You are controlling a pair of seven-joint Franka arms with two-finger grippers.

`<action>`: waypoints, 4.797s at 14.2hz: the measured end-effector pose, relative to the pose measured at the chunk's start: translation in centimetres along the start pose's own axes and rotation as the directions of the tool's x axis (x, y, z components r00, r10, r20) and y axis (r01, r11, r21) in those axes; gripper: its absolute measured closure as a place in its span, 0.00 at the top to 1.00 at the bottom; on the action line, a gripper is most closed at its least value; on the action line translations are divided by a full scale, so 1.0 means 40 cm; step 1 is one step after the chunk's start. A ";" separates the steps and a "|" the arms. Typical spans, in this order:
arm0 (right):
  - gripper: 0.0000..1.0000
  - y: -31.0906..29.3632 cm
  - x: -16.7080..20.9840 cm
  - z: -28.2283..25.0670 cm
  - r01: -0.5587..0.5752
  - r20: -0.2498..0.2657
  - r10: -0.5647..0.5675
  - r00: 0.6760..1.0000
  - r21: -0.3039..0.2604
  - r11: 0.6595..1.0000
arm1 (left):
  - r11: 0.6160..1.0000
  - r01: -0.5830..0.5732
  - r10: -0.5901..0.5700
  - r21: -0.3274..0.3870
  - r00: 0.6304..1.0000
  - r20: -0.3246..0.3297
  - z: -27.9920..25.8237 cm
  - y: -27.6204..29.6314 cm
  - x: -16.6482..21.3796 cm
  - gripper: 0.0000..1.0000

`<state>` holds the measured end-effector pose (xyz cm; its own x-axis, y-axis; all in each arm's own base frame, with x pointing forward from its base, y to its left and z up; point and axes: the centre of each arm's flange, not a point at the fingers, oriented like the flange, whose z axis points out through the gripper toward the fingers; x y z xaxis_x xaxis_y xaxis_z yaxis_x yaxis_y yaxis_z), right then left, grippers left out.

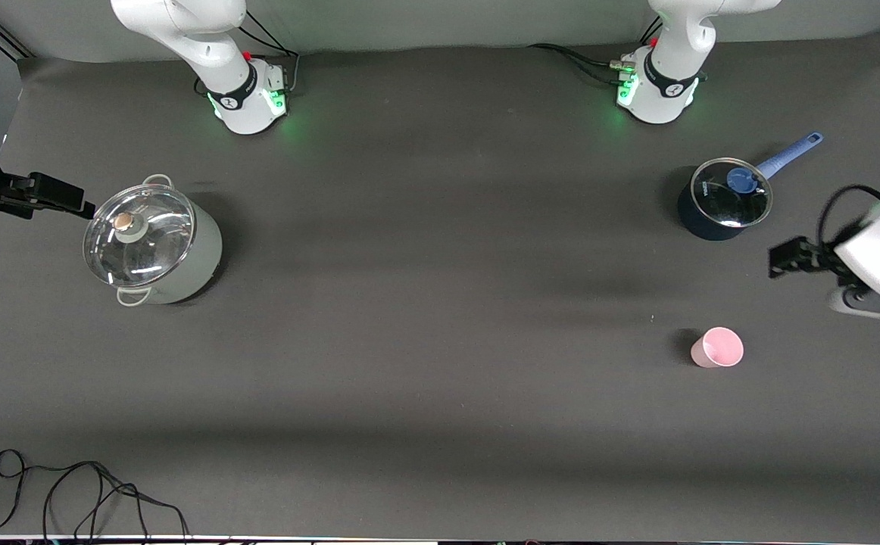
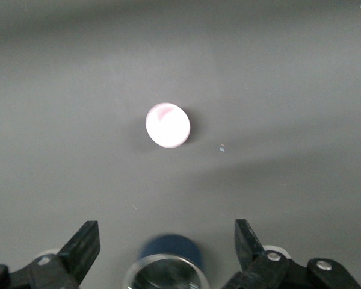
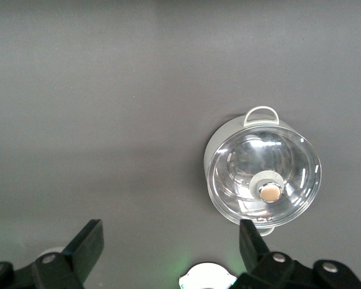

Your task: Transfer pink cup from left to right arm

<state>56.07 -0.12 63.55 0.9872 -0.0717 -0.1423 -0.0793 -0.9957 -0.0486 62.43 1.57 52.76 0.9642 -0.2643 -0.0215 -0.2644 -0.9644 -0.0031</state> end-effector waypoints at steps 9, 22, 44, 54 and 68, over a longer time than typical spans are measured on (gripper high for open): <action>1.00 -0.002 0.000 0.002 0.001 0.001 -0.001 1.000 0.000 1.000 | 0.770 -0.533 0.377 -0.352 0.824 -0.422 0.372 -0.438 -0.074 1.00; 1.00 -0.003 0.000 0.003 0.002 0.003 -0.002 1.000 0.000 1.000 | 0.564 -0.826 0.307 -0.025 0.238 -0.922 1.060 -0.545 -0.261 1.00; 1.00 -0.003 0.001 0.005 0.002 0.004 -0.002 1.000 0.000 1.000 | 0.650 -0.760 0.170 0.028 0.109 -0.979 1.182 -0.331 -0.158 0.92; 1.00 -0.002 0.001 0.008 0.001 0.007 -0.001 1.000 -0.001 1.000 | 0.660 -0.750 0.161 0.045 0.082 -0.984 1.135 -0.280 -0.107 0.67; 1.00 -0.040 -0.004 0.022 -0.266 0.058 0.263 0.963 0.035 0.963 | 0.760 -0.642 0.117 -0.103 0.291 -0.950 0.598 0.705 -0.083 0.67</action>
<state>55.90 1.52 62.76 0.9217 -0.3279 -0.2074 -0.3437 -0.9381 -0.0439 51.29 -24.55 28.83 0.2687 -0.1979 0.9427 -0.8175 -0.5644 0.1145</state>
